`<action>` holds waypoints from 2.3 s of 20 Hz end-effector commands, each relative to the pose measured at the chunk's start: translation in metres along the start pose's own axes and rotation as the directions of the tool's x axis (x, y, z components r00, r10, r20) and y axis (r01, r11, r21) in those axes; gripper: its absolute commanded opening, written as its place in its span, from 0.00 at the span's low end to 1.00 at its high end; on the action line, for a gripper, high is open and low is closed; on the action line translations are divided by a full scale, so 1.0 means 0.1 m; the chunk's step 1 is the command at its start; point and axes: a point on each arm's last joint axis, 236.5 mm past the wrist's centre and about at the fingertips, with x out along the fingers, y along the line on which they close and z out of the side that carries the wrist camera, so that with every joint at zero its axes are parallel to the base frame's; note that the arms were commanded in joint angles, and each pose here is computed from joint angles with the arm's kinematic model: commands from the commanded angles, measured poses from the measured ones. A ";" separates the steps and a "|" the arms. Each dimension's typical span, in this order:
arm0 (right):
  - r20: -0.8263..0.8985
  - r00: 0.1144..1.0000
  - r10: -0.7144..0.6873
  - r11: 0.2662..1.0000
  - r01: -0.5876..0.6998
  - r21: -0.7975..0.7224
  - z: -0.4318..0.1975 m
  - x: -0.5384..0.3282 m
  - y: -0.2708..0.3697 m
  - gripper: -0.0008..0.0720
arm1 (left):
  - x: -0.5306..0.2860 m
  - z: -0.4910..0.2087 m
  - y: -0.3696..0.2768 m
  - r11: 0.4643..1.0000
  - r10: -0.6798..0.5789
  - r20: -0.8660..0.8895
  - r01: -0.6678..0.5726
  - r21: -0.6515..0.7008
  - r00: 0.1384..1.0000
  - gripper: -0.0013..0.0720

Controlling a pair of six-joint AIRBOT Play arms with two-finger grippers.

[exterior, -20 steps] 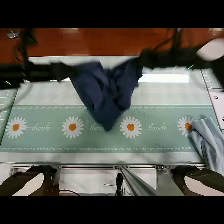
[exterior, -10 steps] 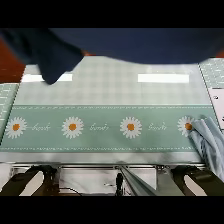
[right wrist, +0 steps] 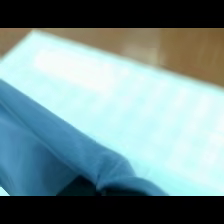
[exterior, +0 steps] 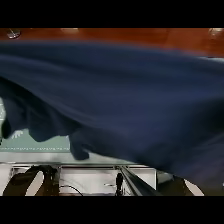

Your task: Fold the shirts.

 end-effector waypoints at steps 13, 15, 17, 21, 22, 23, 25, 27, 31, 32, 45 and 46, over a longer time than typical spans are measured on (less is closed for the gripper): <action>-0.246 0.969 0.007 0.829 0.132 0.543 -1.02 3.43 -2.09 0.05 | 3.10 -0.88 1.48 0.936 0.005 -0.076 -0.031 -0.350 0.997 0.05; -0.227 0.967 0.119 0.767 0.056 0.639 -1.04 3.83 -2.08 0.05 | 3.36 -0.87 1.42 0.911 -0.045 -0.086 0.006 -0.413 0.995 0.05; -0.189 0.960 0.205 0.683 -0.002 0.731 -1.02 4.11 -2.06 0.55 | 3.51 -0.87 1.34 0.893 -0.095 -0.102 0.040 -0.449 0.990 0.63; -0.206 0.934 0.291 0.664 -0.042 0.747 -0.90 3.83 -2.27 0.87 | 3.13 -0.94 1.52 0.899 -0.156 -0.267 0.025 -0.436 0.951 0.98; -0.247 0.928 0.280 0.690 -0.016 0.723 -0.92 3.58 -2.42 0.87 | 2.89 -1.07 1.76 0.899 -0.125 -0.357 -0.046 -0.435 0.926 0.98; -0.311 0.917 0.249 0.719 0.040 0.694 -1.02 3.28 -2.61 0.87 | 2.60 -1.27 2.05 0.889 -0.073 -0.464 -0.153 -0.431 0.883 0.98; -0.480 0.867 0.130 0.776 0.213 0.594 -1.41 2.66 -2.97 0.87 | 2.03 -1.73 2.47 0.857 -0.003 -0.628 -0.321 -0.402 0.778 0.98; -0.499 0.867 -0.004 0.697 0.360 0.620 -1.67 2.30 -3.25 0.87 | 1.69 -2.14 2.62 0.774 -0.003 -0.674 -0.425 -0.470 0.739 0.98; -0.388 0.920 -0.051 0.602 0.338 0.723 -2.26 2.30 -2.98 0.86 | 1.45 -3.16 2.47 0.627 -0.044 -0.688 -0.516 -0.584 0.725 0.98; -0.377 0.926 -0.031 0.595 0.320 0.737 -2.43 2.34 -2.81 0.86 | 1.48 -3.26 2.42 0.616 -0.048 -0.655 -0.494 -0.614 0.754 0.98; -0.264 0.952 0.157 0.519 0.147 0.842 -2.71 2.54 -2.10 0.86 | 2.32 -3.11 2.15 0.617 -0.148 -0.348 -0.189 -0.764 0.926 0.98; -0.264 0.951 0.159 0.519 0.147 0.842 -2.71 2.54 -2.09 0.86 | 2.32 -3.13 2.14 0.618 -0.150 -0.352 -0.191 -0.763 0.924 0.98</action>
